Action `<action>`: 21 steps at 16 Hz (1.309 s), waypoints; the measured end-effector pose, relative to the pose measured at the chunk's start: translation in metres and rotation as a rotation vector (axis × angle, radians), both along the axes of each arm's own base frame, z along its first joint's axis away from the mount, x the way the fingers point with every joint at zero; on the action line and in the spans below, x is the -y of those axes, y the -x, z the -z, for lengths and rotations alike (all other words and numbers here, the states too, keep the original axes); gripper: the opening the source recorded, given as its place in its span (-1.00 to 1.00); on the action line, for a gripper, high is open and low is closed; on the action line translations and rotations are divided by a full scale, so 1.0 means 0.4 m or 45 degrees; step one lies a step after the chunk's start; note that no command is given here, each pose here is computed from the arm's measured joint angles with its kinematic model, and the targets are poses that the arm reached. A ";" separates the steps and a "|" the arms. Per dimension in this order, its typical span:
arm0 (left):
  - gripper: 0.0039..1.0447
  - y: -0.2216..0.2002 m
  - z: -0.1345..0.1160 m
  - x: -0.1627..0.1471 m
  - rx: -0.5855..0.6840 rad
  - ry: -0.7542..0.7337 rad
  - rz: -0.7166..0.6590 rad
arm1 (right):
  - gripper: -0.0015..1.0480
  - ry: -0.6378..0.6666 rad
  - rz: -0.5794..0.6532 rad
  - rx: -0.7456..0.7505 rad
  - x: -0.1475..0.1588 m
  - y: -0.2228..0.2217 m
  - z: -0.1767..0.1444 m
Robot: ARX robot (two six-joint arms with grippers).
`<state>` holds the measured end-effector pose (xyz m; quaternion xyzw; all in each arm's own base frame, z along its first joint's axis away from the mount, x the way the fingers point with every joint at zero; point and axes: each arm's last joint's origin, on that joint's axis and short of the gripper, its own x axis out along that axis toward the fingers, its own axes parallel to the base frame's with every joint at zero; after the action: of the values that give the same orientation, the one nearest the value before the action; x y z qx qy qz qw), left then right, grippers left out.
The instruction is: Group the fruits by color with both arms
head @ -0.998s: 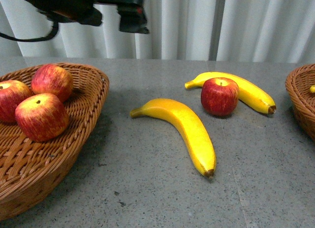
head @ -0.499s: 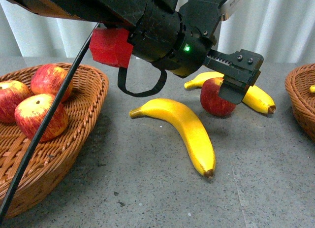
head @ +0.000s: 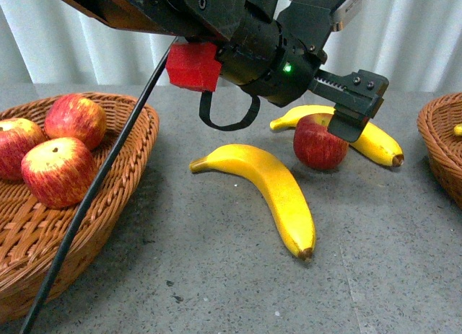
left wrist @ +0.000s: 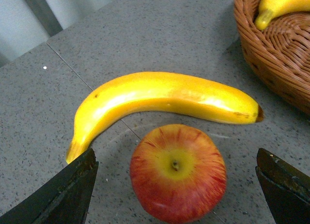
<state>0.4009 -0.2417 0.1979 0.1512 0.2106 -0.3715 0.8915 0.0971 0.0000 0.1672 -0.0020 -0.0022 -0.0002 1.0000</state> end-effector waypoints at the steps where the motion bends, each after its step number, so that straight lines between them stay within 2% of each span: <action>1: 0.88 -0.017 0.006 -0.003 -0.002 0.002 -0.009 | 0.87 0.000 0.000 0.000 0.000 0.000 0.000; 6: 0.88 -0.030 0.073 0.022 -0.064 -0.013 0.028 | 0.87 0.000 0.000 0.000 0.000 0.000 0.000; 13: 0.88 -0.044 0.118 0.035 -0.105 -0.029 0.037 | 0.87 0.000 0.000 0.000 0.000 0.000 0.000; 14: 0.77 -0.045 0.121 0.035 -0.107 -0.030 0.037 | 0.87 0.000 0.000 0.000 0.000 0.000 0.000; 15: 0.41 -0.044 0.120 0.038 -0.108 -0.026 0.040 | 0.87 0.000 0.000 0.000 0.000 0.000 0.000; 16: 0.33 -0.041 0.119 0.042 -0.108 -0.028 0.043 | 0.87 0.000 0.000 0.000 0.000 0.000 0.000; 19: 0.32 -0.035 0.088 0.040 -0.083 -0.034 0.017 | 0.87 0.000 0.000 0.000 0.000 0.000 0.000; 21: 0.32 -0.014 -0.005 0.016 0.004 -0.020 -0.054 | 0.87 0.000 0.000 0.000 0.000 0.000 0.000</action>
<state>0.4063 -0.2482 0.1999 0.1542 0.2152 -0.3506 0.8983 0.0971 0.0000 0.1672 -0.0020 -0.0022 -0.0002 1.0000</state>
